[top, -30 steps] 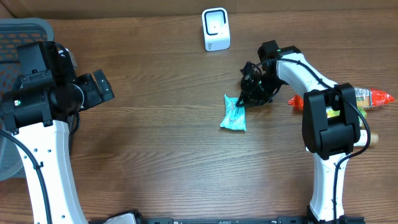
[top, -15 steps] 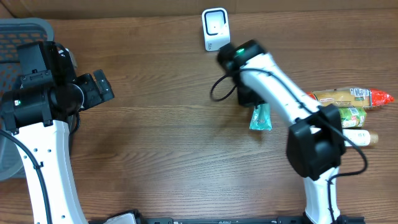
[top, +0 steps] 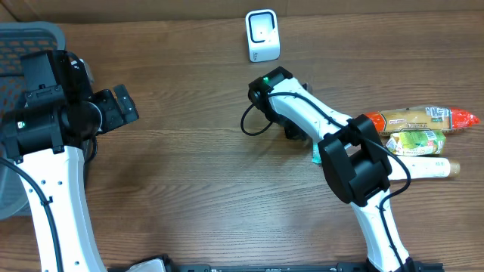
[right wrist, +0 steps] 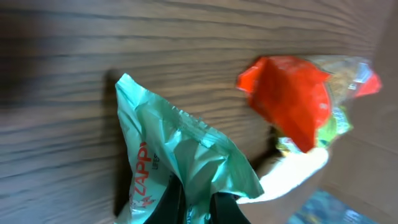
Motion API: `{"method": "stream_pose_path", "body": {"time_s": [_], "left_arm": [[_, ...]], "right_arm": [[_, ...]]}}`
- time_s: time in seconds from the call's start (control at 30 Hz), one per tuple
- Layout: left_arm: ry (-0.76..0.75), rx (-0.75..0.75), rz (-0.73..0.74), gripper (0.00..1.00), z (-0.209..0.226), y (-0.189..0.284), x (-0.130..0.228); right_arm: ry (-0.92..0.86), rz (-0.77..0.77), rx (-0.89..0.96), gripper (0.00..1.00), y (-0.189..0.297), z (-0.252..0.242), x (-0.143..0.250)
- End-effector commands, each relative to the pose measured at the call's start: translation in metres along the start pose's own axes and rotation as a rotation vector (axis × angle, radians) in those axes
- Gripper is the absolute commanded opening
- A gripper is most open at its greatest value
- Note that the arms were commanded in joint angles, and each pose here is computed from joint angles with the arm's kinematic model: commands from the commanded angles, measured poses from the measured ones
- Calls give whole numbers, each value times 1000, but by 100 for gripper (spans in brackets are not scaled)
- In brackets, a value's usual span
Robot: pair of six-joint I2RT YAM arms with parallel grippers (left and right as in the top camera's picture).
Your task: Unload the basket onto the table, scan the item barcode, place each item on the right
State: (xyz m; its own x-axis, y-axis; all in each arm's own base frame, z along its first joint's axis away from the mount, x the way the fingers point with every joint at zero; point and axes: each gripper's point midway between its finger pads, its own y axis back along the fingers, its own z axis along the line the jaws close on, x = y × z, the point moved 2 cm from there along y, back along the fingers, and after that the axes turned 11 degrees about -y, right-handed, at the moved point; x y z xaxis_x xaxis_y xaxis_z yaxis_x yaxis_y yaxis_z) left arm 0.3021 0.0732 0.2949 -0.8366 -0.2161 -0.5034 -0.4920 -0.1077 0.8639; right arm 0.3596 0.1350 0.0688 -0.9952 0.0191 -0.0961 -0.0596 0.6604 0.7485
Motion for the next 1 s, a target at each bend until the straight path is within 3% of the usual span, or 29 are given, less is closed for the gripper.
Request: {"method": "stream_pose_path", "body": {"time_s": [0.0, 0.03, 0.17, 0.33, 0.83, 0.97], "left_arm": [[-17, 2, -13, 99, 0, 2, -4], [-17, 2, -13, 100, 0, 2, -4], [-17, 2, -13, 100, 0, 2, -4], [-17, 2, -13, 100, 0, 2, -4], [-17, 2, -13, 100, 0, 2, -4], [-17, 2, -12, 100, 0, 2, -4]], "right_arm": [[54, 51, -142, 23, 11, 25, 11], [78, 59, -162, 34, 13, 29, 14], [192, 90, -263, 51, 25, 51, 28], [237, 88, -348, 64, 39, 72, 37], [174, 56, -460, 66, 59, 62, 8], [147, 7, -606, 72, 88, 39, -13]]}}
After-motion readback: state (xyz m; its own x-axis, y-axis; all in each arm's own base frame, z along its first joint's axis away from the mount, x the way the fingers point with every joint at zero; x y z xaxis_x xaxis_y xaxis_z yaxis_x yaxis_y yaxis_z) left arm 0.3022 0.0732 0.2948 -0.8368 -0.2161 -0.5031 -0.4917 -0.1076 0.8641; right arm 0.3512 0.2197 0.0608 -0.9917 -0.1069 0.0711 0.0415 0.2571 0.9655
